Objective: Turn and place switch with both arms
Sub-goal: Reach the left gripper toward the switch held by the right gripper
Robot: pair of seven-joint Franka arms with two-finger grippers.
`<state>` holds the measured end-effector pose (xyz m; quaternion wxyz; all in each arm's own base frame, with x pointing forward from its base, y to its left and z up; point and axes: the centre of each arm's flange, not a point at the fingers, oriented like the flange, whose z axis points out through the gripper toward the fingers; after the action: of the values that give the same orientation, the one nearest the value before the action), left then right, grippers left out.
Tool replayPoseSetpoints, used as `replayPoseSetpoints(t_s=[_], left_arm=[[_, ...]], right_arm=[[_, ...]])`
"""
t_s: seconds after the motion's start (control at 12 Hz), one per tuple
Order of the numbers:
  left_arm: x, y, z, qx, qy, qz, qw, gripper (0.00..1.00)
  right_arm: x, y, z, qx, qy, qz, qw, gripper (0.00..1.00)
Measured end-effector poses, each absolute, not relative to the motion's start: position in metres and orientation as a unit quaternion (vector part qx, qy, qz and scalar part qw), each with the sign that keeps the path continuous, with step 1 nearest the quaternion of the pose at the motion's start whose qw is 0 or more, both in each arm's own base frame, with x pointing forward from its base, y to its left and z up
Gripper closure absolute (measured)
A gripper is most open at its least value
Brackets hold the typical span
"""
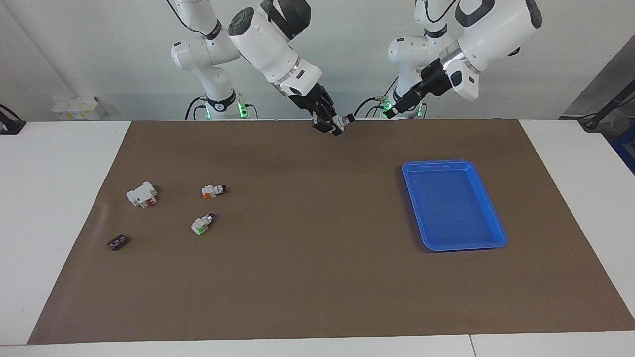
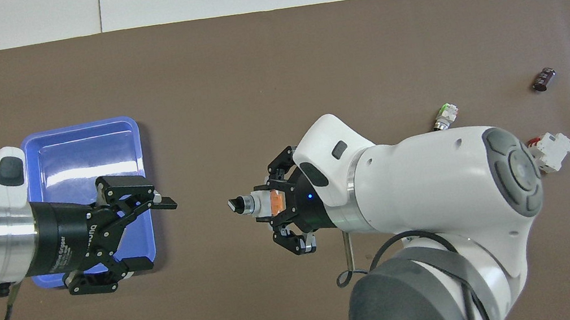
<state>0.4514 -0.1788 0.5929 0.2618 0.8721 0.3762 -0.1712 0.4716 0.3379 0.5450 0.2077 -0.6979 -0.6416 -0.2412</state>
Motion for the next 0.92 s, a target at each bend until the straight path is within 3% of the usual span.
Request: replayPoseSetpoints(t_s=[0.42,0.5,0.58,0.67,0.92], left_arm=[[0.440,-0.229,0.600,0.858,0.398,-0.166,0.279,0.06],[0.441,-0.230,0.600,0.857,0.399,-0.162,0.284,0.15],[0.442,-0.231,0.600,0.855,0.401,-0.157,0.288,0.15],[0.443,-0.231,0.599,0.854,0.404,-0.153,0.290,0.25],[0.446,-0.235,0.595,0.851,0.408,-0.143,0.297,0.34]], right_arm=[[0.472,0.338,0.545,-0.698,-0.642,-0.241,0.208,0.58],[0.472,0.338,0.545,-0.698,-0.642,-0.241,0.208,0.58],[0.471,0.338,0.545,-0.698,-0.642,-0.241,0.208,0.58],[0.471,0.339,0.545,-0.697,-0.642,-0.241,0.208,0.58],[0.468,0.344,0.545,-0.694,-0.646,-0.240,0.209,0.58]])
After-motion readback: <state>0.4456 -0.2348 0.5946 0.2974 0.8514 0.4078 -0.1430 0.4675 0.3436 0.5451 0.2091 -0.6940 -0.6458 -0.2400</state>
